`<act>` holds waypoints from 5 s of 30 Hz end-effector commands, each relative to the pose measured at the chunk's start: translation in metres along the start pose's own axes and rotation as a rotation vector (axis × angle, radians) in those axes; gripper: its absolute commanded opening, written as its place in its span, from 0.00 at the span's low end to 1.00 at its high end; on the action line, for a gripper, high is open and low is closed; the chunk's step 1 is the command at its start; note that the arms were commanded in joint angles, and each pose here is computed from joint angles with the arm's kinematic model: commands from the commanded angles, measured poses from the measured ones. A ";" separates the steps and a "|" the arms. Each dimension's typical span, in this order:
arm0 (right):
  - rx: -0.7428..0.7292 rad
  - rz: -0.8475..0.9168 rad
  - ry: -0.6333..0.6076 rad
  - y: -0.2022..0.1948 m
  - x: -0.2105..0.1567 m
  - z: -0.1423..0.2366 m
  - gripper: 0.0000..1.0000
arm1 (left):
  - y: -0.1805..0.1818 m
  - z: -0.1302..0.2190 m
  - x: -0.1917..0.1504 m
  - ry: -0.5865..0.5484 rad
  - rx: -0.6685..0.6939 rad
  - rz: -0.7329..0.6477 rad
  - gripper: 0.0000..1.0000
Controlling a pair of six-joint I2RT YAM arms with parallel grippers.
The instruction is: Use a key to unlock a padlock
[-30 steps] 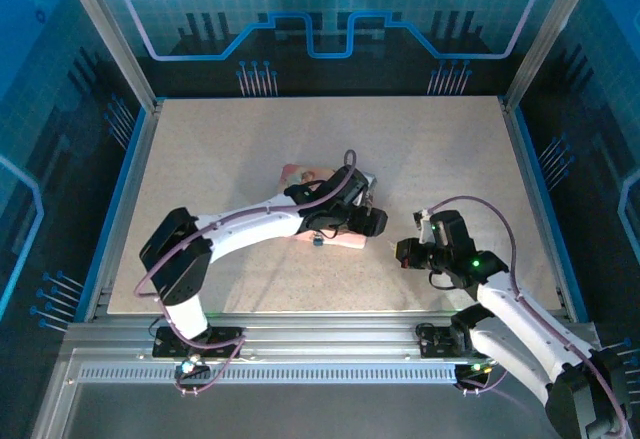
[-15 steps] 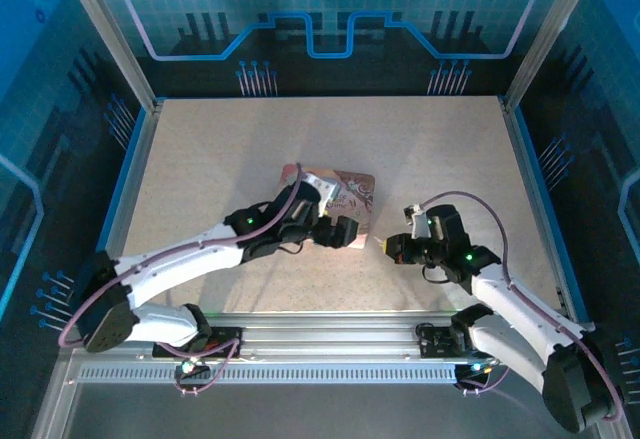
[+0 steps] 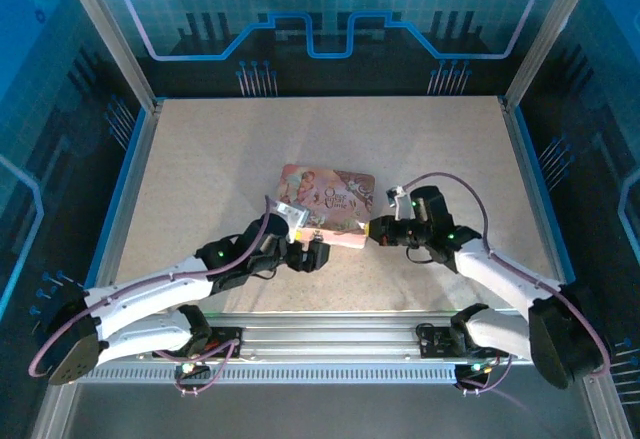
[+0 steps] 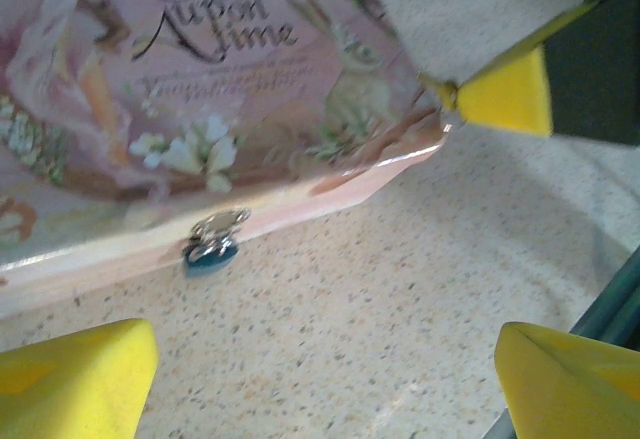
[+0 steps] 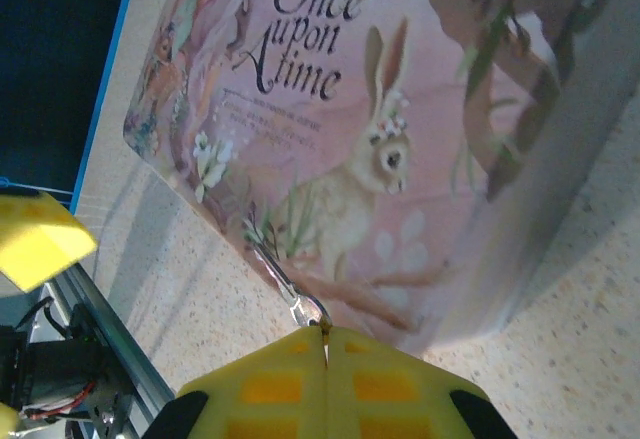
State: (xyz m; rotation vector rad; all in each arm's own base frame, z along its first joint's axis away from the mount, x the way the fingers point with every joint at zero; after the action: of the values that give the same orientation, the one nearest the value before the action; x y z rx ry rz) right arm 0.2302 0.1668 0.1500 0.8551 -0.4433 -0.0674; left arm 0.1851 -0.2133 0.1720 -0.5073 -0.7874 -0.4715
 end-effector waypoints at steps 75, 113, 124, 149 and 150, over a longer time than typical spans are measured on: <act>-0.063 -0.031 0.069 -0.010 -0.008 -0.053 0.02 | 0.060 -0.094 -0.030 -0.056 0.007 0.206 0.49; -0.016 0.171 -0.046 0.022 0.008 -0.023 0.02 | 0.046 -0.091 -0.009 -0.094 -0.048 0.328 0.27; -0.023 0.342 -0.107 0.017 -0.023 -0.005 0.02 | 0.032 -0.083 0.009 -0.072 -0.124 0.418 0.26; -0.063 0.446 -0.152 0.011 -0.049 -0.026 0.01 | 0.032 -0.087 0.007 -0.007 -0.105 0.554 0.26; -0.056 0.446 -0.150 0.013 -0.048 -0.025 0.01 | 0.033 -0.089 0.004 0.002 -0.101 0.557 0.26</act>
State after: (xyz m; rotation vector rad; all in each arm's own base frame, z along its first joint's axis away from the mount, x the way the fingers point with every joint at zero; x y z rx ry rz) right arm 0.1925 0.1951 0.1137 0.6516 -0.7392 0.2375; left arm 0.2517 -0.2319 0.1071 -0.7418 -0.5895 0.0059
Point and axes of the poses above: each hand's point on the last joint's axis, 136 mm out from that joint toward the fingers, its own z axis back along the fingers, its own y axis along the line the jaws close on, x = y × z, the point moved 6 cm from there along z, back along the fingers, and after that the axes turned 10 degrees about -z, right-handed, at the moved point
